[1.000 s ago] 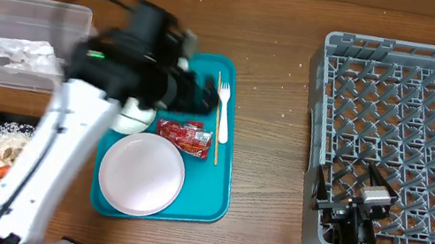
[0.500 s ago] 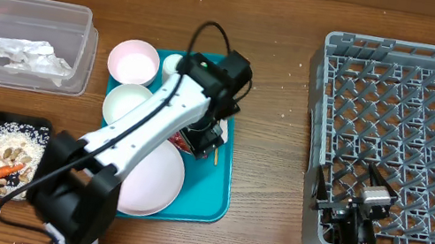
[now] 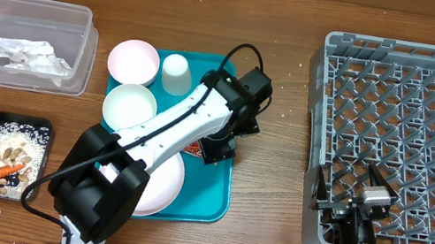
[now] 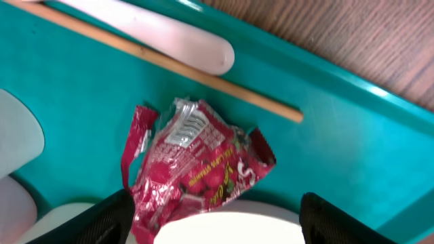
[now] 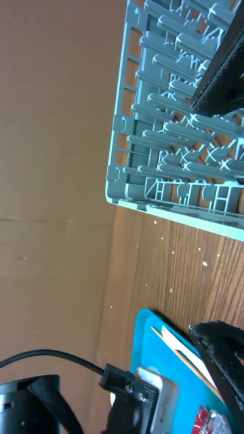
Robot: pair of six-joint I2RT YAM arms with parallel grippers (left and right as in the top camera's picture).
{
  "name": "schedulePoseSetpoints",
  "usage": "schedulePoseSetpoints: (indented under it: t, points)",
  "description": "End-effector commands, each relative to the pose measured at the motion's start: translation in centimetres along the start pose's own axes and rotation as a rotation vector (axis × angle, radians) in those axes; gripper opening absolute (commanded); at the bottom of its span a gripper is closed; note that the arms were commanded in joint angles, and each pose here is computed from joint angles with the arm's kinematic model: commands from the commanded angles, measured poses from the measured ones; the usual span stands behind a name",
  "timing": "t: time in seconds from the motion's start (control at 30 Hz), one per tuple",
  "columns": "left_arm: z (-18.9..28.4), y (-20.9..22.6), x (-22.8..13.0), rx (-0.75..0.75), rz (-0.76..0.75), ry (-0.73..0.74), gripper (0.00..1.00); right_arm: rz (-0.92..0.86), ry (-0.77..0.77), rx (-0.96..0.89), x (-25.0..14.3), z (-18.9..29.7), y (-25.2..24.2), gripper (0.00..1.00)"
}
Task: Sort waste into correct bins and load items into the dishwasher
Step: 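Grasp the red snack wrapper on the teal tray with the left gripper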
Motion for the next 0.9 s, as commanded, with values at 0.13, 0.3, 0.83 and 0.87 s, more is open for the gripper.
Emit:
schedulePoseSetpoints:
  t: [0.13, 0.3, 0.83, 0.87]
  points:
    - [-3.8, -0.7, -1.2, 0.029, -0.034, 0.057, 0.79, -0.007, -0.002, -0.013, -0.2, 0.0, -0.2, 1.0]
    - [-5.6, -1.3, -1.6, 0.033, -0.037, 0.053, 0.79, -0.007, -0.002, -0.013, -0.2, 0.0, -0.2, 1.0]
    - [-5.7, 0.5, -1.6, 0.147, -0.004, 0.063, 0.28, -0.007, -0.002, -0.013, -0.2, 0.0, -0.2, 1.0]
    - [-5.5, 0.7, -1.3, 0.151, 0.014, 0.052, 0.21, -0.007, -0.002, -0.013, -0.2, 0.0, -0.2, 1.0]
Point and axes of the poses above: each gripper's point midway between its finger pads, its own z axis back along the fingers, its own y axis along the line the jaws close on, x = y × z, the point moved 1 cm from there along z, back along the fingers, and after that the axes turned 2 degrees about -z, right-handed, at the moved point
